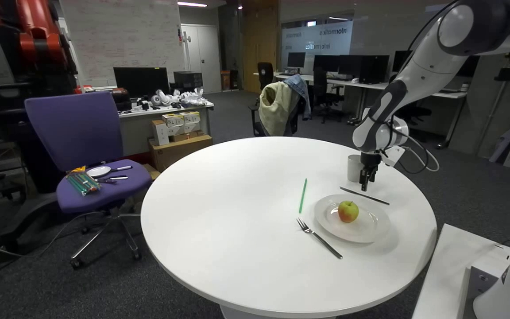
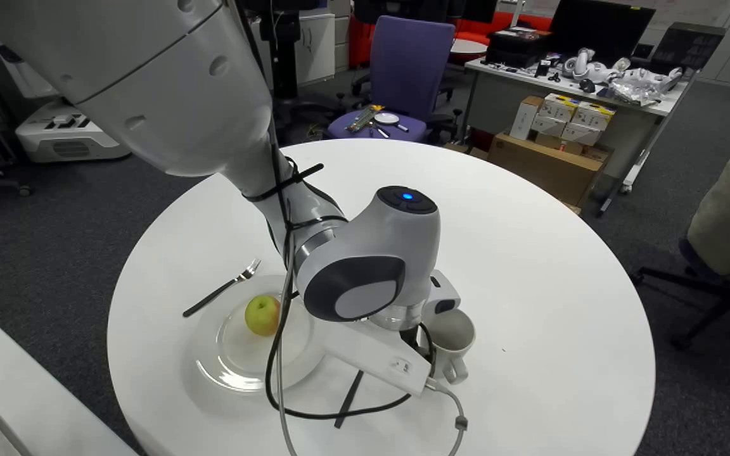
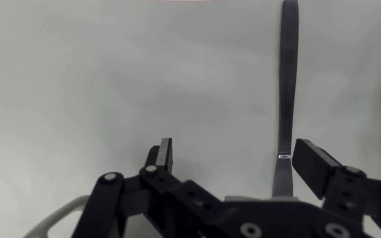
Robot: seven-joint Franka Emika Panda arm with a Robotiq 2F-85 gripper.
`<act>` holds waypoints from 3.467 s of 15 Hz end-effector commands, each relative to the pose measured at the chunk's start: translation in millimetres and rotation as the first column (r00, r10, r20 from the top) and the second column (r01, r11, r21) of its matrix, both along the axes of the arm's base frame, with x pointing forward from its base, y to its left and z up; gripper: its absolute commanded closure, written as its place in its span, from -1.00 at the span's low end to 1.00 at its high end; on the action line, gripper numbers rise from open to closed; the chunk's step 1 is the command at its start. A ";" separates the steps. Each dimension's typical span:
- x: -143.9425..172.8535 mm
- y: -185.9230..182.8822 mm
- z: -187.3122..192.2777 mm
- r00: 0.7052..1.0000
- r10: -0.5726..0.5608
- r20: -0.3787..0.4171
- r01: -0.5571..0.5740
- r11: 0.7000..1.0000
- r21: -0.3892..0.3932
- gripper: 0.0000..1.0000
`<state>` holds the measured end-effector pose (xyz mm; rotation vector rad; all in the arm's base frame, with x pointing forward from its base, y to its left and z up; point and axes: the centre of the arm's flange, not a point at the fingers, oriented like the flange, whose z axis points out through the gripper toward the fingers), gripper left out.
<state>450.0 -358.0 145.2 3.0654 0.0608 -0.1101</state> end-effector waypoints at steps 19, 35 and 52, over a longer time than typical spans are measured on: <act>8.0 -3.4 -6.3 1.000 -0.002 0.003 0.003 1.000 -0.020 1.00; 14.5 16.5 -9.6 0.999 0.036 0.002 -0.036 0.999 0.004 1.00; -14.6 15.6 -20.6 1.000 0.025 -0.013 -0.024 0.999 0.023 1.00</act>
